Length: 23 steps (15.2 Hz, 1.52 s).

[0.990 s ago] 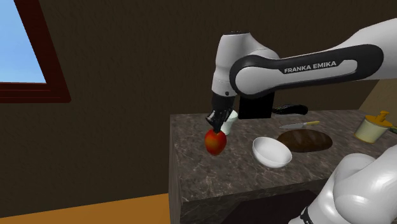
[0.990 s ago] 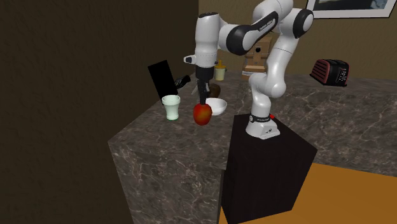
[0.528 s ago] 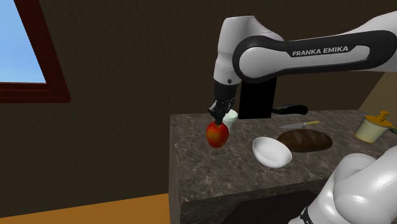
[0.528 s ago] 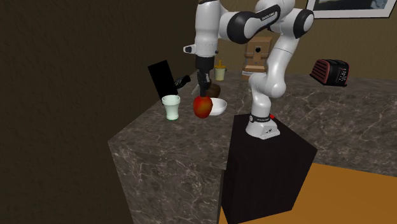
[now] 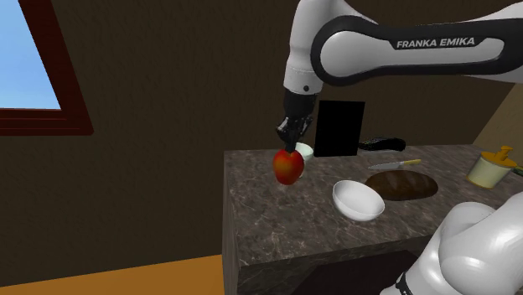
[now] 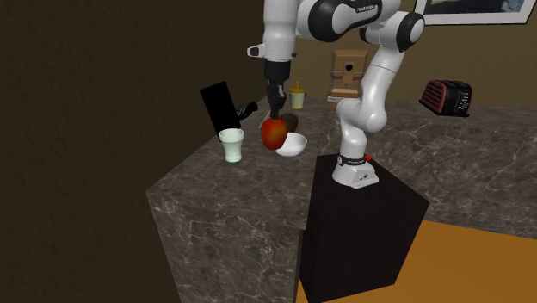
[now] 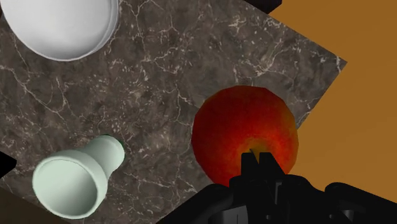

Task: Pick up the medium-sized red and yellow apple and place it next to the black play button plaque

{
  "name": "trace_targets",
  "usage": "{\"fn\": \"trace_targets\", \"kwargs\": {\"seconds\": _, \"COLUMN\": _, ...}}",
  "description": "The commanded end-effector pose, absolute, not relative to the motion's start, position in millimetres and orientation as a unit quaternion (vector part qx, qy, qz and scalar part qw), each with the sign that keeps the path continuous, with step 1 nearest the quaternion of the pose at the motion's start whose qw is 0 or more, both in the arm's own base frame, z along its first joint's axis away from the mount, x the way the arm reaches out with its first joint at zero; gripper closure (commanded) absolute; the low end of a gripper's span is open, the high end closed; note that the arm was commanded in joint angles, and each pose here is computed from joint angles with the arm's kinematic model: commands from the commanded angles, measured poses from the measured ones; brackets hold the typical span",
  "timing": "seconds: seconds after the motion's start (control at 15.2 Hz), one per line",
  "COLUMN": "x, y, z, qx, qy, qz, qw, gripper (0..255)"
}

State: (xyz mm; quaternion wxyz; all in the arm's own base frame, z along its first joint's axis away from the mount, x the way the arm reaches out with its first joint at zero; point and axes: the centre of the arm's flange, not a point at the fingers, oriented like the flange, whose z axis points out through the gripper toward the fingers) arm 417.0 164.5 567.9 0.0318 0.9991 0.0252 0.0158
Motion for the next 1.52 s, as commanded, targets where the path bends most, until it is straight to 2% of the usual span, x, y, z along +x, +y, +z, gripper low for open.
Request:
{"fn": "trace_targets", "kwargs": {"seconds": 0.0, "x": 417, "y": 165, "z": 580, "qx": 0.999, "qy": 0.025, "qz": 0.016, "qw": 0.032, "gripper": 255}}
{"fn": "trace_targets", "kwargs": {"seconds": 1.45, "x": 417, "y": 165, "z": 696, "qx": 0.999, "qy": 0.025, "qz": 0.016, "qw": 0.032, "gripper": 255}}
